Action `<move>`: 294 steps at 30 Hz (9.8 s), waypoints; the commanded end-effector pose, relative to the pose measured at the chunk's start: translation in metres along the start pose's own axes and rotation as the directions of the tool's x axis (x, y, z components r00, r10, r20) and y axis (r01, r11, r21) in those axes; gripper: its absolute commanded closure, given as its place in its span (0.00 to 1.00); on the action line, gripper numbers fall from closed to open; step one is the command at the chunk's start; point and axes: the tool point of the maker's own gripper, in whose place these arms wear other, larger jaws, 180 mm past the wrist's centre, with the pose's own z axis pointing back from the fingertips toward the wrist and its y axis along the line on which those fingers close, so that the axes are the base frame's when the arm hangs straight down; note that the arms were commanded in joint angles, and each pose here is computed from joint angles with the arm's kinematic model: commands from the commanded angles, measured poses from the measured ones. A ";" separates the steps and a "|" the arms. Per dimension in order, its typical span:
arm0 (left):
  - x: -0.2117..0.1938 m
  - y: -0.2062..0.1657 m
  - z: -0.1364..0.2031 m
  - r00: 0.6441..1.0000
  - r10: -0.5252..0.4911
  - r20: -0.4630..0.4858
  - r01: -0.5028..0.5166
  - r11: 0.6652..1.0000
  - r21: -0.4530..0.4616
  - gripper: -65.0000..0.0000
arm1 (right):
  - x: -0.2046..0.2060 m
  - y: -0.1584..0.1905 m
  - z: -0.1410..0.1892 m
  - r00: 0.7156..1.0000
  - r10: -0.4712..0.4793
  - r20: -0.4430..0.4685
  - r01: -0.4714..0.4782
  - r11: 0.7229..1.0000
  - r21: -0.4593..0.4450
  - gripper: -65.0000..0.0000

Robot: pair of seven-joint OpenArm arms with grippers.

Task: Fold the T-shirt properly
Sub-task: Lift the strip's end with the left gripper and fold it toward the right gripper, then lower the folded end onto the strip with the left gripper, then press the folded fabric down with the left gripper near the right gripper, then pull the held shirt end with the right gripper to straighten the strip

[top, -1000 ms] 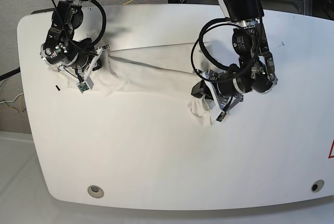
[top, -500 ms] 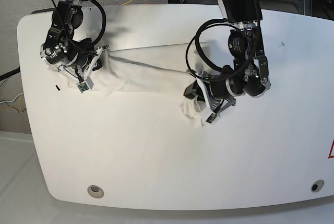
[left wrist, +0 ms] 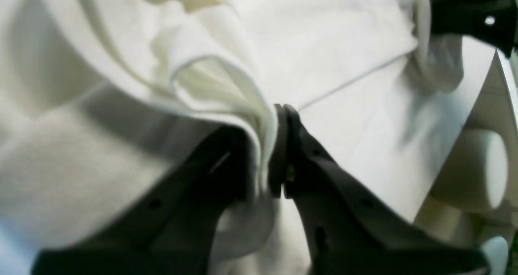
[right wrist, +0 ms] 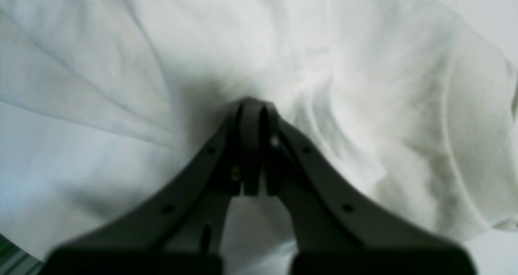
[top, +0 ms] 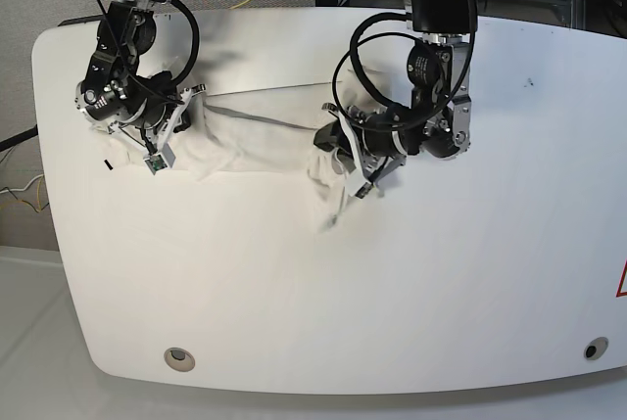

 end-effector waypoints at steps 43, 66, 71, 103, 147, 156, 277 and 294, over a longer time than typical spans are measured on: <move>0.095 -0.069 0.047 0.923 -0.099 0.371 0.173 0.970 -0.172 0.31 | 0.007 -0.005 0.004 1.000 0.009 0.018 -0.009 1.000 -0.017 0.99; 0.094 -0.068 0.047 0.925 -0.100 0.366 0.173 0.970 -0.173 0.27 | 0.008 -0.006 0.005 1.000 0.011 0.018 -0.010 1.000 -0.020 0.99; 0.081 -0.055 0.050 0.937 -0.114 0.330 0.170 0.975 -0.145 0.27 | 0.008 -0.006 0.005 1.000 0.011 0.018 -0.010 1.000 -0.020 0.99; 0.058 -0.030 0.060 0.951 -0.128 0.283 0.160 0.983 -0.092 0.94 | 0.009 -0.008 0.005 1.000 0.011 0.020 -0.011 1.000 -0.024 0.99; 0.021 -0.021 0.016 0.960 0.007 0.279 0.042 0.984 -0.171 0.98 | 0.013 -0.013 0.008 0.999 0.019 0.028 -0.018 0.999 -0.036 0.99; 0.000 -0.005 0.005 0.962 0.094 0.256 -0.051 0.984 -0.172 0.98 | 0.024 -0.030 0.017 0.998 0.039 0.044 -0.035 0.997 -0.074 0.99; -0.007 0.043 0.032 0.977 0.033 0.209 -0.019 0.998 -0.066 0.98 | 0.032 -0.079 0.062 0.961 -0.108 0.256 0.163 0.966 -0.203 1.00; -0.007 0.043 0.032 0.977 0.033 0.209 -0.019 0.998 -0.066 0.98 | 0.067 -0.027 0.066 0.957 -0.010 0.290 0.059 0.985 -0.160 1.00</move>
